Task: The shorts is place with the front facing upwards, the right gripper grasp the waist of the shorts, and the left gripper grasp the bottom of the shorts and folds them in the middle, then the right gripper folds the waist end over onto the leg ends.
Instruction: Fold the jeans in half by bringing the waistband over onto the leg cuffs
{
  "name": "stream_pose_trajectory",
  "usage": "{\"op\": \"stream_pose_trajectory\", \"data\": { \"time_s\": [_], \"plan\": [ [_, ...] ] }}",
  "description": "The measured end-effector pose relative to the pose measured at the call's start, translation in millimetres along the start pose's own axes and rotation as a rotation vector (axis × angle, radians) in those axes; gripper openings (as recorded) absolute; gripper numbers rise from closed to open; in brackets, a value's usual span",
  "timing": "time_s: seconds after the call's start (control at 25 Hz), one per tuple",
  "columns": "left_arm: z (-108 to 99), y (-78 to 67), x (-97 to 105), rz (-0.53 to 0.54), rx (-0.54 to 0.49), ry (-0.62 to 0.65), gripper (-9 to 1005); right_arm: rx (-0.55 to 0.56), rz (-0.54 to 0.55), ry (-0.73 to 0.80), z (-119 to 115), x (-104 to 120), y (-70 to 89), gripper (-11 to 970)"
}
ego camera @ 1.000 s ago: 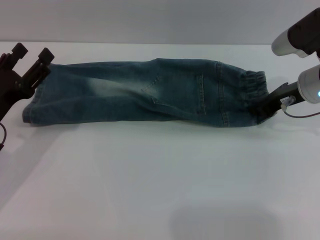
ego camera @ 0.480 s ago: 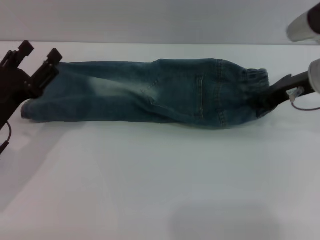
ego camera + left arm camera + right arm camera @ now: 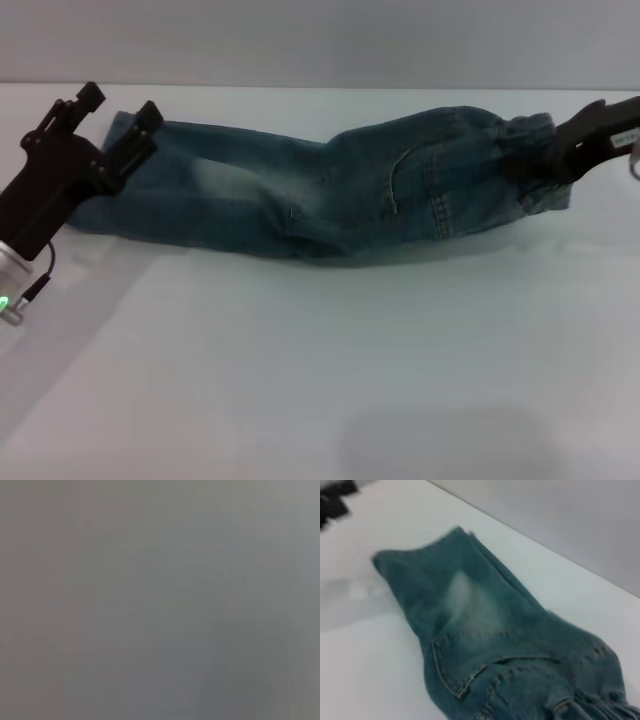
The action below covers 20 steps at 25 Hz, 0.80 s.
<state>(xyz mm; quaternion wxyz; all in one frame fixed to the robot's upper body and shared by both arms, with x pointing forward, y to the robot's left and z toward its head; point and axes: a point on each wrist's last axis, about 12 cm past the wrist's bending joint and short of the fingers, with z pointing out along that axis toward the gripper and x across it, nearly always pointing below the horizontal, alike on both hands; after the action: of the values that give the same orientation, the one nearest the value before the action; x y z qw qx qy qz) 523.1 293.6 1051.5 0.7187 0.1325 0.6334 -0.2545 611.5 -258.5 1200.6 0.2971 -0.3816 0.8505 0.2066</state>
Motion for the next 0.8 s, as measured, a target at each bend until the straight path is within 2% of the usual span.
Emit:
{"op": "stream_pose_trajectory", "data": {
  "time_s": [0.24, 0.28, 0.32, 0.48, 0.8],
  "plan": [
    [25.8, -5.3, 9.8, 0.056, 0.018, 0.09, 800, -0.083, -0.016, -0.017, -19.6, -4.5, 6.3, 74],
    [37.2, -8.6, 15.7, 0.069, 0.016, 0.136, 800, -0.093, -0.019, -0.012, -21.7, -4.1, 7.5, 74],
    [37.2, -8.6, 15.7, 0.069, 0.016, 0.136, 800, -0.108, -0.024, -0.005, -23.4, -3.8, 9.5, 74],
    [61.5, -17.8, 23.6, 0.09, 0.032, 0.21, 800, -0.148, -0.053, 0.01, -37.0, -3.1, 17.3, 74],
    [77.5, -32.3, 31.7, 0.105, 0.103, 0.29, 800, -0.174, -0.07, -0.041, -62.4, -1.9, 21.0, 72]
  ]
}}
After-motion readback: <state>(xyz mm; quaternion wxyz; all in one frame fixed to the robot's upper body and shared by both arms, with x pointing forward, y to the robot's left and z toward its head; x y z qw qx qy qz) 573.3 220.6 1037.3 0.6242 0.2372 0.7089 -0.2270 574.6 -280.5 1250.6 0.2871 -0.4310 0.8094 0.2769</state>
